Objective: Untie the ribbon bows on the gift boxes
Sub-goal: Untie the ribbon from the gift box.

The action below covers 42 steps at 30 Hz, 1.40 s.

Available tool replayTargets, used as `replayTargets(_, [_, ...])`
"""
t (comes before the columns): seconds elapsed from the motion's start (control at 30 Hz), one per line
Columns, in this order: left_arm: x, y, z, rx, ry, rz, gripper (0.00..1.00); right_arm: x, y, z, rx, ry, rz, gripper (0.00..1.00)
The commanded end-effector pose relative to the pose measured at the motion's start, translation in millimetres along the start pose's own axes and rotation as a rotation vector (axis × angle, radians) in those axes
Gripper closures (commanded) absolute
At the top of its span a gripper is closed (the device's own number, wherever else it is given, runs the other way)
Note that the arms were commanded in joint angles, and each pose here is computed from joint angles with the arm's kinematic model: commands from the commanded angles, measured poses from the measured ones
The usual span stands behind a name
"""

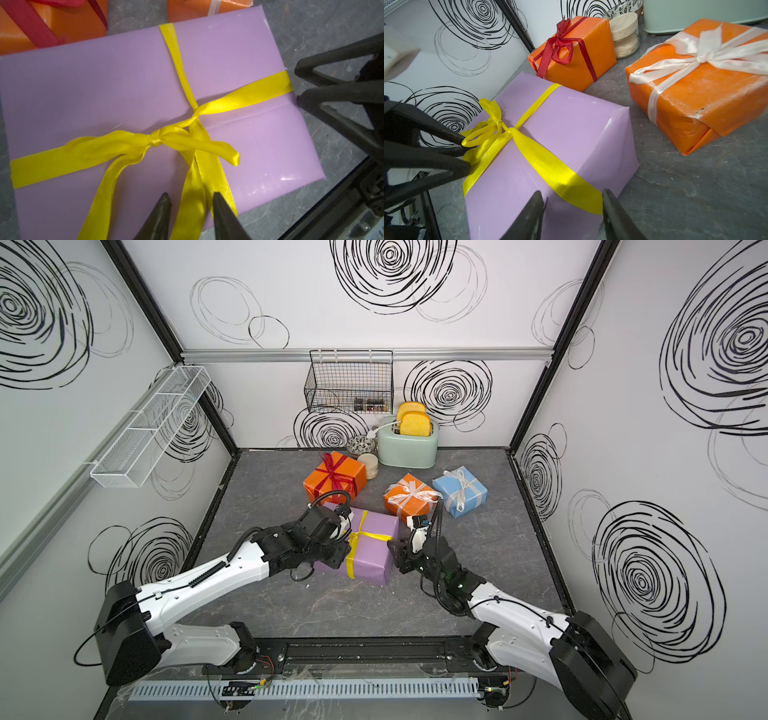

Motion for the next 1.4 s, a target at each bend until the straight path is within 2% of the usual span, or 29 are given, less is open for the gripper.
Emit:
replayTargets(0.0, [0,-3,-8,-0.032,-0.053,-0.029,0.74,3,0,-5,0.000,-0.036,-0.008,0.52])
replayTargets(0.13, [0,-9,-7,-0.057,-0.069,-0.035,0.90,2,-1,-6,-0.001,-0.032,0.003,0.51])
replayTargets(0.27, [3,-12,-7,-0.067,-0.097,-0.021,1.00,4,0,-7,-0.007,-0.044,-0.004,0.50])
replayTargets(0.4, [9,-14,-8,-0.070,-0.133,-0.006,1.00,4,2,-7,-0.009,-0.041,-0.017,0.46])
replayTargets(0.53, [18,-20,-12,-0.083,-0.181,0.038,1.00,1,7,-5,-0.015,-0.019,-0.060,0.31])
replayTargets(0.63, [26,-25,-13,-0.094,-0.214,0.063,1.00,-7,10,-2,-0.018,0.026,-0.083,0.26])
replayTargets(0.9, [41,-28,-21,-0.087,-0.278,0.084,1.00,-22,11,7,-0.025,0.122,-0.082,0.24])
replayTargets(1.37, [80,-31,-48,-0.005,-0.436,0.131,1.00,-33,-4,17,-0.042,0.182,0.034,0.24])
Point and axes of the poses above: each gripper's point midway between its finger pads, its own x axis back along the fingers, its own y axis along the line the jaws close on, z = x × y, the point moved 6 cm from there along x, back along the fingers, and after that the axes turned 6 degrees about x, right-handed, at the moved point
